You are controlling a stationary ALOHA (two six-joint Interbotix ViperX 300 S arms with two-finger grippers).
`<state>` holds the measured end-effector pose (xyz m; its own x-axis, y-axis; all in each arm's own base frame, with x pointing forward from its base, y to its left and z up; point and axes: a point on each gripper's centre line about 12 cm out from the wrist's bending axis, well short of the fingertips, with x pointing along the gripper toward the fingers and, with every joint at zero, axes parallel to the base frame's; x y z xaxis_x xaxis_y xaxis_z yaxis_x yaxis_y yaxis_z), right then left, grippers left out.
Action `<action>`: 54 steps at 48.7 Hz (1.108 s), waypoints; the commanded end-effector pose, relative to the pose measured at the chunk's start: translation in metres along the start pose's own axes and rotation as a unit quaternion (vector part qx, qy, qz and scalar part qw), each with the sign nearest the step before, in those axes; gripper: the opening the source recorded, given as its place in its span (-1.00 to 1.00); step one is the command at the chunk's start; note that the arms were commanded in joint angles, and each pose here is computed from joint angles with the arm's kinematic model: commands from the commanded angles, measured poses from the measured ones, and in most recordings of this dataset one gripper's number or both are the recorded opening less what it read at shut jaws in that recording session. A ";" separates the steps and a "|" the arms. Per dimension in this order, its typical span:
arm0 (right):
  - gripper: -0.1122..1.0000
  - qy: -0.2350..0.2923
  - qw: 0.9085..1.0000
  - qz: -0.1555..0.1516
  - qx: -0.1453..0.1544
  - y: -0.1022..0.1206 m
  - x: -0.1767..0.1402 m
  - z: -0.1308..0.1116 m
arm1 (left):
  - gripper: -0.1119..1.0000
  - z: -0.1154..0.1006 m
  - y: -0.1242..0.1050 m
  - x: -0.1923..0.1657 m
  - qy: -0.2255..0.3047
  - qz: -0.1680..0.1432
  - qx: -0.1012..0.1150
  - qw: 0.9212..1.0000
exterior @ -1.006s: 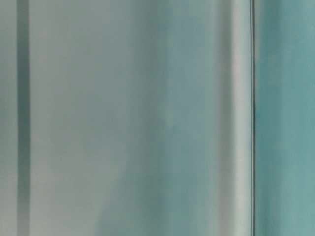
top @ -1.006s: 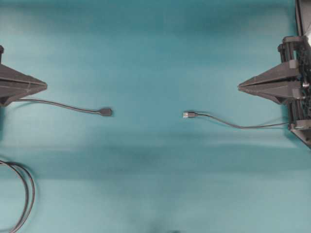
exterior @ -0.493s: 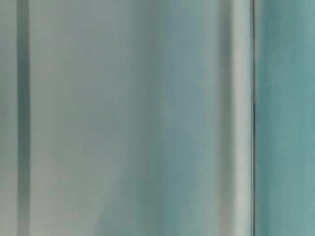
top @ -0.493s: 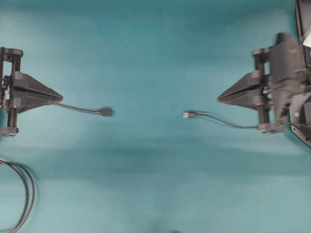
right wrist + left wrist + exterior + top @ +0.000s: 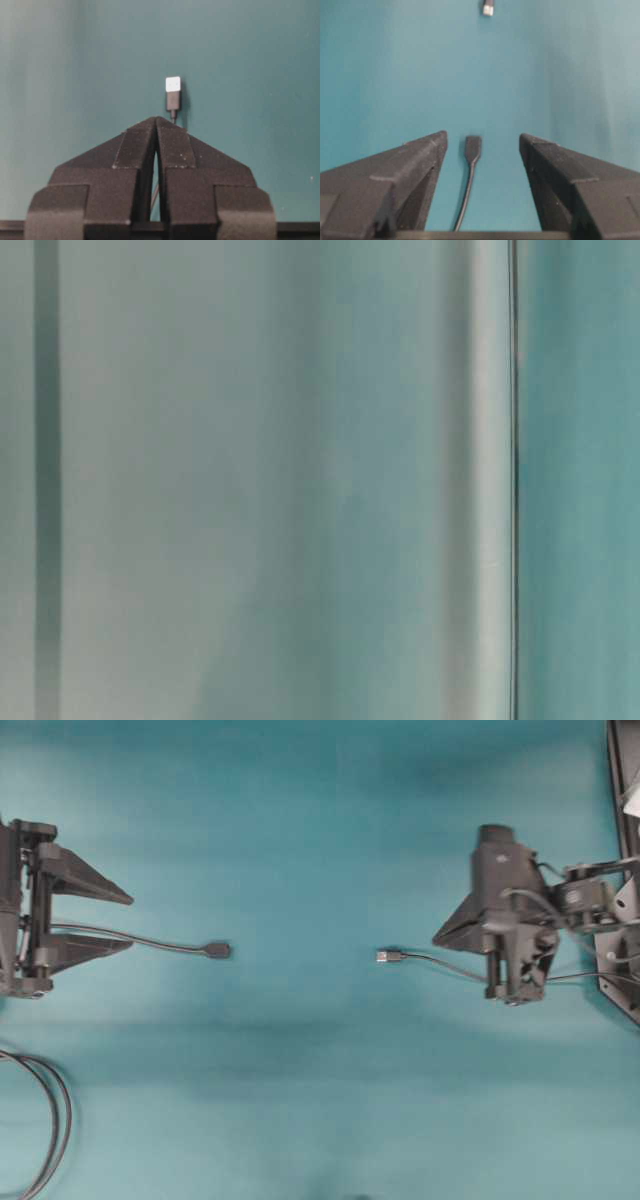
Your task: Insert the USB using both arms.
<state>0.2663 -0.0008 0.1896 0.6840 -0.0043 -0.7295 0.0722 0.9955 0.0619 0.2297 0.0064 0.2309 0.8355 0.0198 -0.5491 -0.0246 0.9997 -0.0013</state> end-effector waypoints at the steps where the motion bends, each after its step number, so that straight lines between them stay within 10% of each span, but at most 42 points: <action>1: -0.79 0.001 1.000 -0.002 -0.005 0.000 0.007 0.012 | 0.56 0.004 0.002 0.004 0.000 0.004 0.012 1.000; 8: -0.64 0.020 1.000 -0.009 -0.022 -0.001 0.022 0.012 | 0.70 0.001 0.005 0.009 0.010 0.009 0.015 1.000; 21: 0.38 0.046 0.999 -0.015 -0.022 -0.005 0.038 0.008 | 0.75 -0.003 0.006 0.011 0.005 0.012 0.016 1.000; 54: 0.17 0.118 0.993 -0.020 -0.022 -0.007 0.085 -0.009 | 0.74 -0.028 0.007 0.045 0.071 0.007 0.064 0.995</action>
<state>0.3082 -0.0065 0.1131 0.4620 -0.0253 -0.8865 0.0591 0.9983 0.0023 0.2471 0.0132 0.1813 0.7421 0.0371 -0.6692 0.0342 0.9951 0.0932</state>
